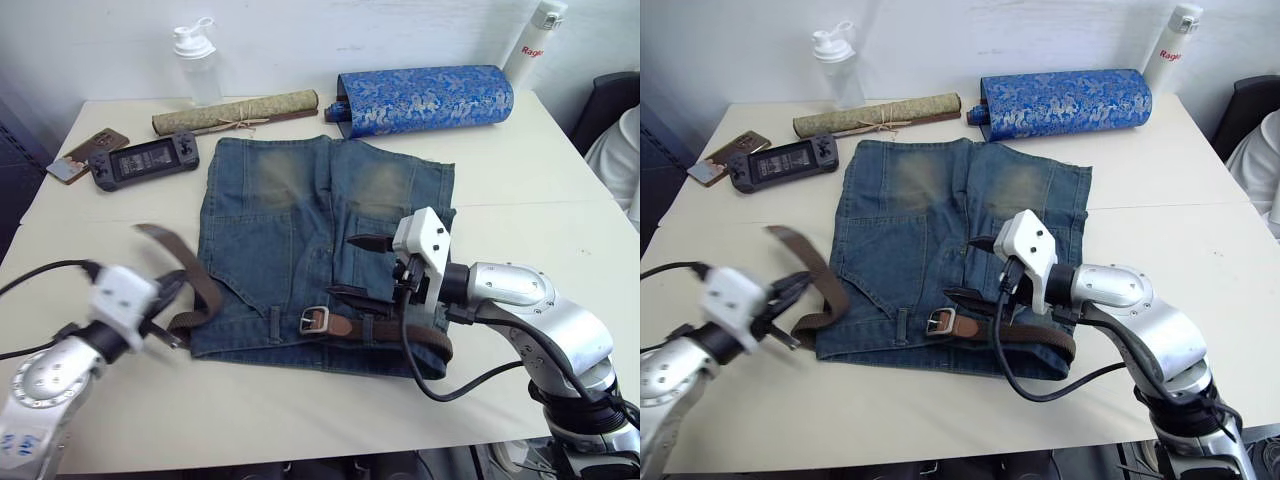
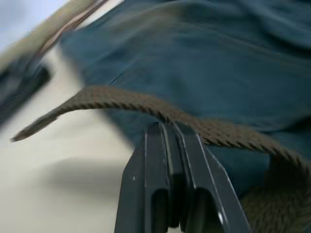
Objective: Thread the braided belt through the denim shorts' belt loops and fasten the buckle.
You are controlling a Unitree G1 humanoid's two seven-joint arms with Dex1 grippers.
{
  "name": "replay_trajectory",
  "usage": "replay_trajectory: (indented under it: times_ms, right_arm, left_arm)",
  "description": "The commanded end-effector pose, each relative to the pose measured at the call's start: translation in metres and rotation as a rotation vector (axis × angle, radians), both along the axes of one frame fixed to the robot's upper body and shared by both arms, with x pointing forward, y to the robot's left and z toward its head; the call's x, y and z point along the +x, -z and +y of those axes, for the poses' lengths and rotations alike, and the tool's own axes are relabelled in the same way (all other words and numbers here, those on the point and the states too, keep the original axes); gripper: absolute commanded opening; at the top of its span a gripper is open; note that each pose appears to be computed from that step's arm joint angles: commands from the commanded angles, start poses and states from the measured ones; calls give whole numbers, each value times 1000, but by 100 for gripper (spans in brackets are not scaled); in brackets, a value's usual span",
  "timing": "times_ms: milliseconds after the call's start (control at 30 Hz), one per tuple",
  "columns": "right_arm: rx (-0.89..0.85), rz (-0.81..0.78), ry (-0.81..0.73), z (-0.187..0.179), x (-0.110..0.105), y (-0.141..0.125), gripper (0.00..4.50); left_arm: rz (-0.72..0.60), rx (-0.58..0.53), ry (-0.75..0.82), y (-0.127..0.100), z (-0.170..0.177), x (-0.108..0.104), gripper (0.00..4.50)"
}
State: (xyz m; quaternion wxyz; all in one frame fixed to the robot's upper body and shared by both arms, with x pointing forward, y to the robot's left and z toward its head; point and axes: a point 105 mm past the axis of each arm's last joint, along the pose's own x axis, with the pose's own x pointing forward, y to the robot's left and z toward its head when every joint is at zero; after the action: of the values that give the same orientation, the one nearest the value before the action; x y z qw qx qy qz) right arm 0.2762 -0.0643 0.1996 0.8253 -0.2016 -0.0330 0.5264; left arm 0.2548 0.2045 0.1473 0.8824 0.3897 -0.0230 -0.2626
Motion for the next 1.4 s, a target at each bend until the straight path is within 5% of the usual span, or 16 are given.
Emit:
replay_trajectory:
  times_ms: [33,367,800,900,1167,1233,1400]
  right_arm:
    - [-115,-232,17,3,7,-2,450]
    - [-319,-813,-25,30,13,0,450]
    - [-297,-738,-38,35,11,13,450]
    - [-296,-715,-39,34,11,14,364]
    - [-291,-671,-34,33,11,18,3]
    - [-296,-669,-28,32,13,20,3]
    - [-313,-706,-27,32,17,17,0]
  left_arm:
    - [-109,214,97,2,-14,-1,6]
    - [-312,476,183,-14,-21,14,6]
    - [-385,479,167,-32,-25,22,6]
    - [-386,477,165,-32,-25,21,0]
    - [-396,446,154,-36,-27,20,0]
    - [-403,389,170,-40,-31,16,0]
    - [-342,215,204,-48,-38,6,186]
